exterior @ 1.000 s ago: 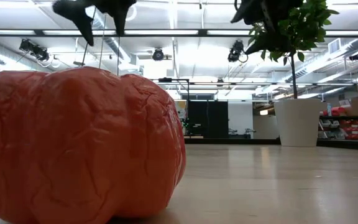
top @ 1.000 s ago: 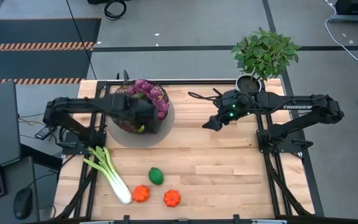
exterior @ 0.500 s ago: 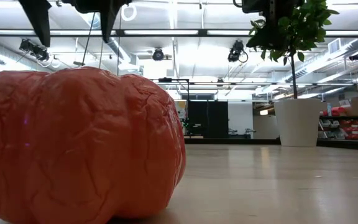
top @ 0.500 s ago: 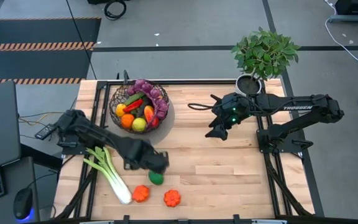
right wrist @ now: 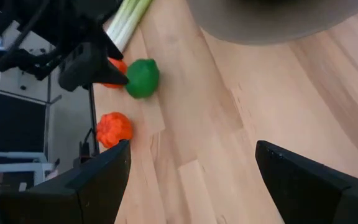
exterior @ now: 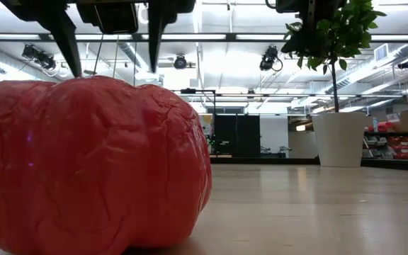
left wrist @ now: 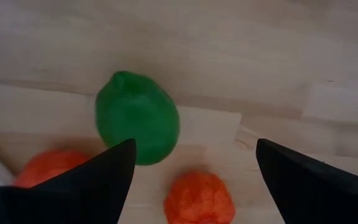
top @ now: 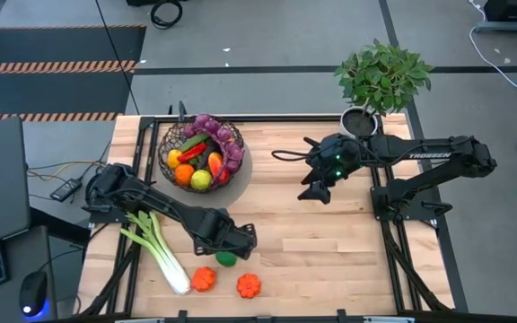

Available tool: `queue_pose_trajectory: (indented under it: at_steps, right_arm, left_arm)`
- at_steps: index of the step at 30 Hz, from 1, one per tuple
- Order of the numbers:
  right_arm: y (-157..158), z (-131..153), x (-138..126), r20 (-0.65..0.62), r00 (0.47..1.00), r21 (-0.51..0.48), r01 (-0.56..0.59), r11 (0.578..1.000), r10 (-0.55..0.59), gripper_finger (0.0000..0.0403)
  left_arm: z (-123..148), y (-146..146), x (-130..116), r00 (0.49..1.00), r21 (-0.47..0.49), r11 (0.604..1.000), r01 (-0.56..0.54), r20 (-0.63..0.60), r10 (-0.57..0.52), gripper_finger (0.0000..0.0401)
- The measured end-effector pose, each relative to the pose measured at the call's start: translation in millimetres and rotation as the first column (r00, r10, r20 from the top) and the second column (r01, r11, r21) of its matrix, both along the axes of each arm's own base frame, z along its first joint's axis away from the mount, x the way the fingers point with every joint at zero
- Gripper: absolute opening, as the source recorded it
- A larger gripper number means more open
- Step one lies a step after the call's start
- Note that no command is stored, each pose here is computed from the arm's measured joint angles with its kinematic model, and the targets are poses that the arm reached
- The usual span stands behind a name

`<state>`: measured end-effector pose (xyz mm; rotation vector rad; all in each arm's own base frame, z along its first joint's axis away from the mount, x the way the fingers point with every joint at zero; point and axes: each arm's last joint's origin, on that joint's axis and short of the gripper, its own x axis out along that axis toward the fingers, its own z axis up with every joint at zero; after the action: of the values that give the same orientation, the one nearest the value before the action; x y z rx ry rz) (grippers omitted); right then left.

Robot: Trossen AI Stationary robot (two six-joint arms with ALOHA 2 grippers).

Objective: Build produce basket
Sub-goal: Put the green lime into the black wire basket

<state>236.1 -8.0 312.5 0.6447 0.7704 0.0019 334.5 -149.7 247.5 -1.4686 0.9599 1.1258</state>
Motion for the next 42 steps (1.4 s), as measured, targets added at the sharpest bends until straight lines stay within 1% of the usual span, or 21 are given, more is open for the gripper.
queue_pose_trajectory:
  at_steps: [5,12,14,24,31,36,42]
  right_arm:
    - [2.5,-2.5,-2.0,-0.034,0.999,0.001,-0.011,1.000,0.011,0.0348]
    - [3.6,-2.6,-2.2,-0.036,0.999,0.003,-0.016,1.000,0.016,0.0348]
    - [4.7,-2.6,-2.3,-0.036,0.999,0.007,-0.025,1.000,0.025,0.0348]
    - [7.6,-4.5,-4.6,-0.065,0.996,0.023,-0.053,0.998,0.054,0.0348]
    - [7.7,-6.2,-6.4,-0.087,0.994,0.015,-0.064,0.998,0.065,0.0348]
    - [7.7,-6.2,-6.5,-0.088,0.994,0.015,-0.063,0.998,0.064,0.0348]
    - [7.7,-7.0,-7.3,-0.099,0.993,0.016,-0.063,0.998,0.065,0.0348]
  left_arm:
    - [-1.4,-2.1,3.2,1.000,-0.009,1.000,0.002,0.022,-0.002,0.0339]
    - [-7.9,-2.8,5.0,1.000,-0.001,1.000,-0.007,0.001,0.007,0.0339]
    - [-10.7,-3.4,6.7,1.000,-0.007,1.000,-0.028,-0.002,0.028,0.0339]
    - [-24.7,-5.2,1.5,0.992,0.028,0.999,-0.036,-0.120,0.039,0.0339]
    - [-34.6,-8.6,3.4,0.988,0.032,0.999,-0.037,-0.151,0.041,0.0339]
    - [-46.3,-13.4,6.1,0.982,0.007,1.000,-0.029,-0.189,0.030,0.0339]
    - [-55.5,-16.3,11.0,0.982,0.000,0.999,-0.034,-0.183,0.034,0.0339]
